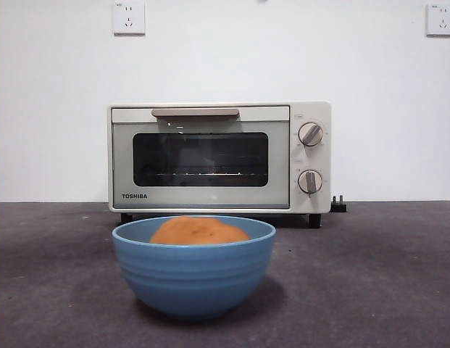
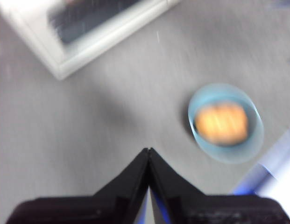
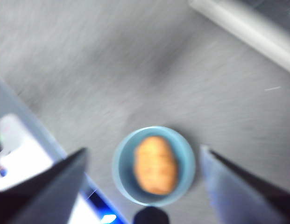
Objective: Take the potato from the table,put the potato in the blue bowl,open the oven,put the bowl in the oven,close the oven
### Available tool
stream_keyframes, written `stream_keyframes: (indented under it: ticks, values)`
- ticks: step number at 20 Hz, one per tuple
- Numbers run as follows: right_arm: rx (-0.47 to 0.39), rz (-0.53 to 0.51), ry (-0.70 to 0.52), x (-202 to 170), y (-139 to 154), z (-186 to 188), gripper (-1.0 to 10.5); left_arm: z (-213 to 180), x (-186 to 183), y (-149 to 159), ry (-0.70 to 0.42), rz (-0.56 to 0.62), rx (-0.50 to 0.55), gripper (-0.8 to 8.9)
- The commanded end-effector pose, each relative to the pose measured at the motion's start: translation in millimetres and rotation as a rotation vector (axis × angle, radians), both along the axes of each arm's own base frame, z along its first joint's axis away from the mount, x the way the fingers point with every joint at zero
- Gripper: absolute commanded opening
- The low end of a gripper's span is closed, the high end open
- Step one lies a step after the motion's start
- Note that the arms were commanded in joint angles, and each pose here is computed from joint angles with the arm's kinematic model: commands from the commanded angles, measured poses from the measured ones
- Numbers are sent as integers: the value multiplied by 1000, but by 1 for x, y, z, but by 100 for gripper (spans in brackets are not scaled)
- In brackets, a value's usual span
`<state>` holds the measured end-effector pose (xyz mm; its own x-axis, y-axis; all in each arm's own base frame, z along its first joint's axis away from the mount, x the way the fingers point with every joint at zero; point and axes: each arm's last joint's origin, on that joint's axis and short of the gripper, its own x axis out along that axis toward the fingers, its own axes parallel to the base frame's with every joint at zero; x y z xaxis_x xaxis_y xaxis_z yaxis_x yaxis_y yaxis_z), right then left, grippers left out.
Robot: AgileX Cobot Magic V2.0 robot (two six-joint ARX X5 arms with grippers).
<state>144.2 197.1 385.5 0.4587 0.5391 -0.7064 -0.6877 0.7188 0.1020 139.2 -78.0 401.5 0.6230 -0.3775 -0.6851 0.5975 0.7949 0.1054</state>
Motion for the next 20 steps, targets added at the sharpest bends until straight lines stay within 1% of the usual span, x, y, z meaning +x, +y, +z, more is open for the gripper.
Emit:
stream_keyframes:
  ticks: [1, 2, 3, 4, 5, 7, 10, 12, 15, 17, 20]
  values:
    - [-53, -77, -64, -14, -24, 10, 117, -5, 31, -18, -43, -54, -13, -6]
    - [-88, -118, -86, -21, -37, 14, 89, -11, 46, -26, -35, -80, -9, -6]
    - [-122, -150, -103, -28, -49, 17, 79, -18, 63, -30, -25, -77, -15, -6]
    - [-148, -176, -115, -35, -60, 19, 54, -25, 80, -32, -12, -72, -34, -6]
    - [-161, -192, -119, -41, -70, 21, 54, -32, 97, -32, 7, -83, -72, -6]
    - [-155, -223, -116, -54, -89, 25, 54, -48, 129, -31, 58, -109, -198, -6]
    - [-117, -266, -112, -71, -113, 30, 52, -70, 177, -17, 139, -47, -450, -6]
    - [-82, -287, -132, -79, -125, 32, -15, -80, 199, -10, 150, -26, -553, -6]
    - [-25, -320, -134, -89, -138, 34, -15, -92, 217, -9, 131, 5, -585, -6]
    - [-25, -341, -120, -92, -142, 33, -15, -97, 226, -11, 138, 6, -585, -6]
    - [-7, -351, -128, -95, -147, 34, -15, -92, 243, -18, 128, -18, -595, -6]
